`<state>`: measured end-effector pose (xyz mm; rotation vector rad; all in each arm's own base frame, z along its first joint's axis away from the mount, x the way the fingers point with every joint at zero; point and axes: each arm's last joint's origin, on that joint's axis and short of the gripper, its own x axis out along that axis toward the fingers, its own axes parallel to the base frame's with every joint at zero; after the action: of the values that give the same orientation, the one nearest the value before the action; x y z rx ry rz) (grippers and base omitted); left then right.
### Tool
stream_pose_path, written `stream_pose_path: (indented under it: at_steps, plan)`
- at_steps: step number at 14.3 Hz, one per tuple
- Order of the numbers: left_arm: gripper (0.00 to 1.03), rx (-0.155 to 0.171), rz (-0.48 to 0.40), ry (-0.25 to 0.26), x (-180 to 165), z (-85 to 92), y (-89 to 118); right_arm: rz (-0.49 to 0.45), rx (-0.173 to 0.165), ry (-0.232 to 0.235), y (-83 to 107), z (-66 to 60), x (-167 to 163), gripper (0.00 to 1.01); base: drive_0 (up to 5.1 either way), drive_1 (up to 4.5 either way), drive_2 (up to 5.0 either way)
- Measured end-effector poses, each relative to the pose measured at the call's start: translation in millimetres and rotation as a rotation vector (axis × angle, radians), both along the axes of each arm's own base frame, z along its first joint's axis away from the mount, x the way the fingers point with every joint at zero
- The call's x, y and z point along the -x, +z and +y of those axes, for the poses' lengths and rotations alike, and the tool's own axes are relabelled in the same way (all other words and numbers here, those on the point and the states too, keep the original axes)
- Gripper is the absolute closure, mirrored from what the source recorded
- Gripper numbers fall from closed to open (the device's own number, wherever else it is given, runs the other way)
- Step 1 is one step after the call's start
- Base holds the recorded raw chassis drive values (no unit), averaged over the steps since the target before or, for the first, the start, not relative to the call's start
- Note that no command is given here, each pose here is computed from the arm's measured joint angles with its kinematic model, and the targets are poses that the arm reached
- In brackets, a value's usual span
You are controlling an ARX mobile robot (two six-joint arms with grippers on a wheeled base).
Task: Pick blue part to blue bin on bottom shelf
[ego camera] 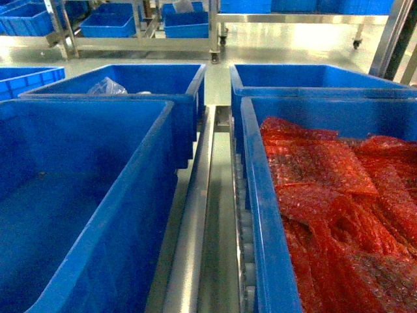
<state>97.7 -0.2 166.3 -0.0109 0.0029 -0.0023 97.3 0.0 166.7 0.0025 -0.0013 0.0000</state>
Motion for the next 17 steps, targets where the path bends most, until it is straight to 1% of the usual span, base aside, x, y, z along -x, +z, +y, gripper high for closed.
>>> stream_pose_path:
  at_steps: [2, 4, 6, 7, 8, 9, 17]
  plan:
    - [0.74, 0.0, 0.0, 0.0, 0.0, 0.0, 0.0, 0.0, 0.0, 0.0, -0.1, 0.0, 0.0, 0.03, 0.0, 0.0, 0.0]
    - [0.43, 0.0, 0.0, 0.0, 0.0, 0.0, 0.0, 0.0, 0.0, 0.0, 0.0, 0.0, 0.0, 0.03, 0.0, 0.0, 0.0]
    - [0.23, 0.0, 0.0, 0.0, 0.0, 0.0, 0.0, 0.0, 0.0, 0.0, 0.0, 0.0, 0.0, 0.03, 0.0, 0.0, 0.0]
    - [0.07, 0.0, 0.0, 0.0, 0.0, 0.0, 0.0, 0.0, 0.0, 0.0, -0.1, 0.0, 0.0, 0.03, 0.0, 0.0, 0.0]
    - [0.04, -0.001, 0.0, 0.0, 0.0, 0.0, 0.0, 0.0, 0.0, 0.0, 0.0, 0.0, 0.0, 0.03, 0.0, 0.0, 0.0]
    - [0.06, -0.001, 0.0, 0.0, 0.0, 0.0, 0.0, 0.0, 0.0, 0.0, 0.0, 0.0, 0.0, 0.03, 0.0, 0.0, 0.0]
    - [0.05, -0.001, 0.0, 0.0, 0.0, 0.0, 0.0, 0.0, 0.0, 0.0, 0.0, 0.0, 0.0, 0.03, 0.0, 0.0, 0.0]
